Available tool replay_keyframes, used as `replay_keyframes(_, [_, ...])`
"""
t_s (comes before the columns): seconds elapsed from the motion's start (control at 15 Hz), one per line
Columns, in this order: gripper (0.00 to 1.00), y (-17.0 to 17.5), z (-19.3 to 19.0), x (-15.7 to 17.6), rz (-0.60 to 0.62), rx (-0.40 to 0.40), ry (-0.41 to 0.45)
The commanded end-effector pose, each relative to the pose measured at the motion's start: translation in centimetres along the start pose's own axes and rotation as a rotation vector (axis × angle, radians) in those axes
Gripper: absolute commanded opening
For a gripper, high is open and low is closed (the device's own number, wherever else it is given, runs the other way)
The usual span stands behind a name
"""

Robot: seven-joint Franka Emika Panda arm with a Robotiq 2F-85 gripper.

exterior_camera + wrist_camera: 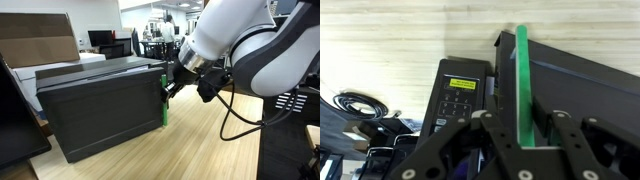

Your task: Open the microwave door open widely

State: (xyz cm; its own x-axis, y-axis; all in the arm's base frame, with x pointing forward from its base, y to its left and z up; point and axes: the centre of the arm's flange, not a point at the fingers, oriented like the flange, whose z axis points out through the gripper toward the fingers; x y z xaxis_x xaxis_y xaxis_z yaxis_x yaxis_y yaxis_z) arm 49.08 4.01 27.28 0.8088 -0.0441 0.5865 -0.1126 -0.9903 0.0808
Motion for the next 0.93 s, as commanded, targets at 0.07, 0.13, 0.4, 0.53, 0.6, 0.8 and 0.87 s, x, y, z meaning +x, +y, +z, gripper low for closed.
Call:
replay_keyframes(0.07, [0.83, 1.7, -1.9, -1.9, 0.009, -0.039, -0.066])
replay_keyframes(0.13, [0.9, 1.9, -2.1, -1.9, 0.01, -0.047, -0.083])
replay_keyframes(0.4, [1.0, 1.7, -4.2, 0.7, 0.058, -0.06, -0.178])
replay_keyframes(0.53, [1.0, 1.4, -5.2, 2.5, 0.087, -0.047, -0.189])
replay_keyframes(0.6, [1.0, 1.1, -5.9, 3.9, 0.104, -0.035, -0.192])
replay_keyframes(0.8, [1.0, 0.7, -7.1, 6.5, 0.13, -0.019, -0.192])
replay_keyframes(0.87, [1.0, 0.5, -7.5, 7.4, 0.136, -0.02, -0.198])
